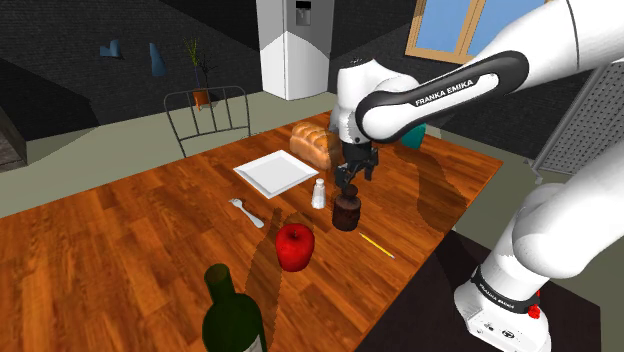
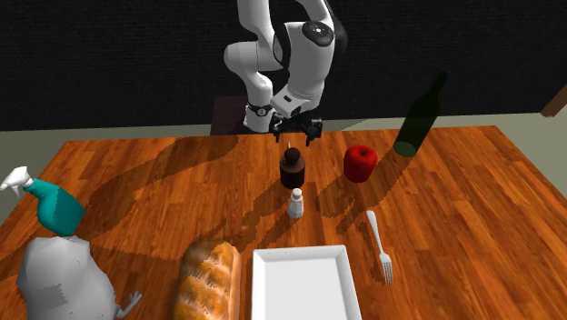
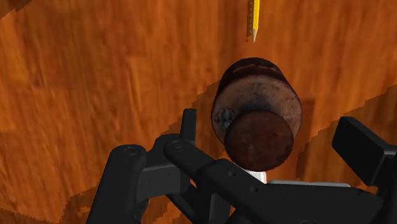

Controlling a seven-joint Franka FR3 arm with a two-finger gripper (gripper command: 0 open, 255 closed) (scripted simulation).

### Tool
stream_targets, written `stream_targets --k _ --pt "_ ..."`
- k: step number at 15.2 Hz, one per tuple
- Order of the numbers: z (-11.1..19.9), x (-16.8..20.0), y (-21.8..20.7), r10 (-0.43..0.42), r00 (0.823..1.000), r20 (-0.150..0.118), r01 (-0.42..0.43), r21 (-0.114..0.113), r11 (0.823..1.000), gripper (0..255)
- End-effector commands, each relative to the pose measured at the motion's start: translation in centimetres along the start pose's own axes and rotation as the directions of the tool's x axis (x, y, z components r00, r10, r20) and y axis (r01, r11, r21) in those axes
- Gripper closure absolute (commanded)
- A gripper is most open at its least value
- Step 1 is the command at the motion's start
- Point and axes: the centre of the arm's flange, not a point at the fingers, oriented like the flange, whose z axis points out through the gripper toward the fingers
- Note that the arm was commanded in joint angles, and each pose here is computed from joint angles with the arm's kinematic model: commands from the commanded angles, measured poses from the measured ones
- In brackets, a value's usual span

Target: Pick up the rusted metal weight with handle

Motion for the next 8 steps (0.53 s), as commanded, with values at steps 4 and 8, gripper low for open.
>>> stream_targets --k 4,8 --pt "2.6 0.3 -0.5 0.001 1.0 -0.001 -0.001 0.001 1.0 0" --pt "3.5 0.3 -0.6 0.001 1.0 -0.001 -0.001 0.001 1.0 0"
